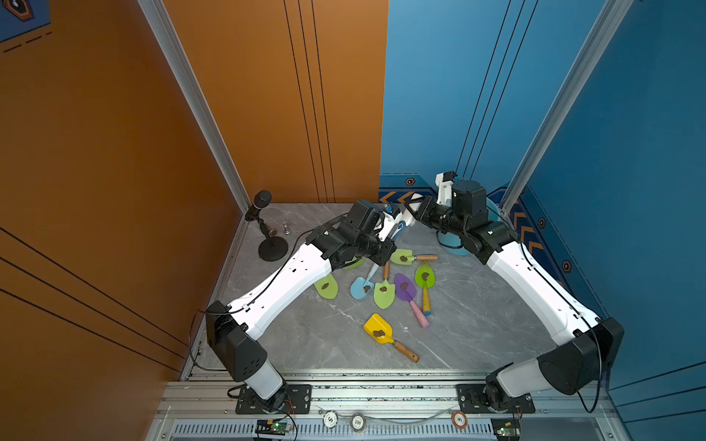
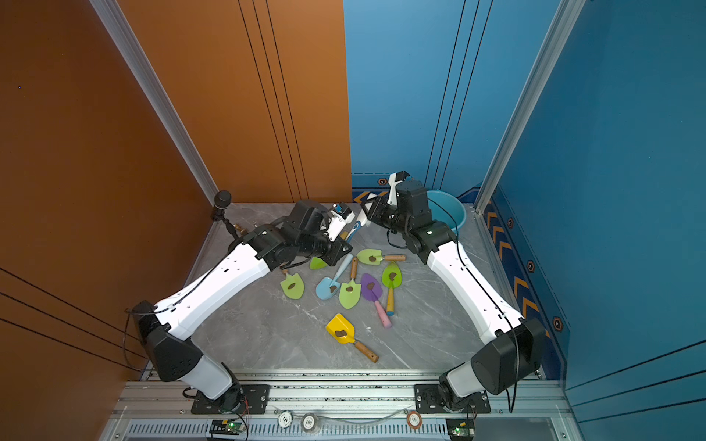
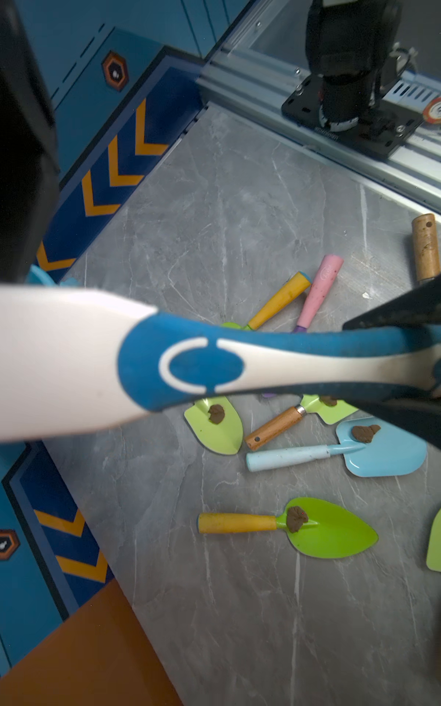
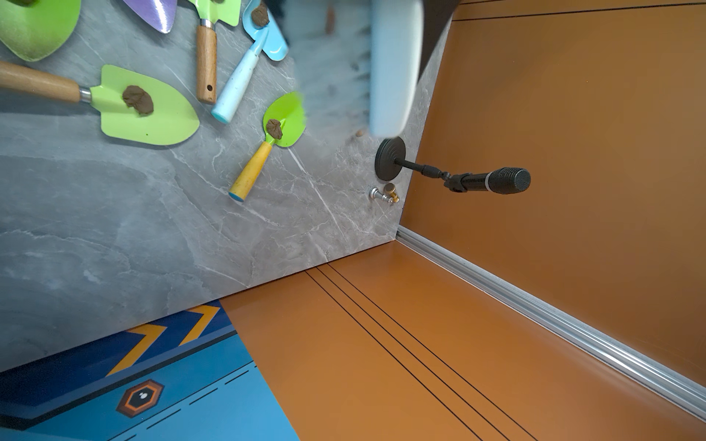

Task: Brush the soil off the hand trowel and place it into the bucket
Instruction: Pick up the brush from the center of the board.

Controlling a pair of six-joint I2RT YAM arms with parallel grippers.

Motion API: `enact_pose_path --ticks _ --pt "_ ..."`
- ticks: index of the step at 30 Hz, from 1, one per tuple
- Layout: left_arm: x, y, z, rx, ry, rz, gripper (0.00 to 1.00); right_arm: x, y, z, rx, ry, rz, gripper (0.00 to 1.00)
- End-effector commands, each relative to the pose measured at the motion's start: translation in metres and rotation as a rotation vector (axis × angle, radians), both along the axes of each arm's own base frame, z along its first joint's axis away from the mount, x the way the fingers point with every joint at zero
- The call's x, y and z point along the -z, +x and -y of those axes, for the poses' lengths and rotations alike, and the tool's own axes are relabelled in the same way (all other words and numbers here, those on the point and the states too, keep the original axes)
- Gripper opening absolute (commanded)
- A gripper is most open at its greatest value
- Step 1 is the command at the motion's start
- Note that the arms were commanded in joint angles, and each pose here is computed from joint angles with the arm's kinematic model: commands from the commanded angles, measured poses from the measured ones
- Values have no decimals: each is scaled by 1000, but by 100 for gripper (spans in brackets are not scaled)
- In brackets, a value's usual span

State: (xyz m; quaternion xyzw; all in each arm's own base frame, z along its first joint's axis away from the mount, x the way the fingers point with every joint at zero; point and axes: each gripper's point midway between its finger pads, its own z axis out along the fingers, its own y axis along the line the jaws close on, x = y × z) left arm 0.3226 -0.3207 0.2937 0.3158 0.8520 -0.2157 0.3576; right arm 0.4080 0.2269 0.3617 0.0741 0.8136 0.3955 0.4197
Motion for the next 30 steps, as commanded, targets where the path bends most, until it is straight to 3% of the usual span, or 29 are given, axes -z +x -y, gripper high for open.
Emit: enact_pose_path --ticks 1,5,7,10,12,18,21,30 --pt "-11 -8 15 65 -33 27 12 -19 -4 -3 -30 36 35 17" --pt "-9 -8 18 61 -36 18 1 -18 -6 -4 -40 42 27 19" --pt "-7 -9 19 66 -35 16 0 -18 -6 -3 -39 45 27 28" --pt "-3 -9 15 46 -25 10 0 -25 -4 13 0 54 46 65" --pt "-1 -11 8 27 -17 10 0 -37 -1 34 47 75 72 81" --pt "9 -21 -25 -47 14 1 0 -45 -5 103 215 59 78 84" --pt "22 -28 -43 -108 28 -22 0 -16 -10 117 275 22 -5 84" --pt "51 -49 -87 -281 53 -17 0 94 -23 101 400 -58 -220 81"
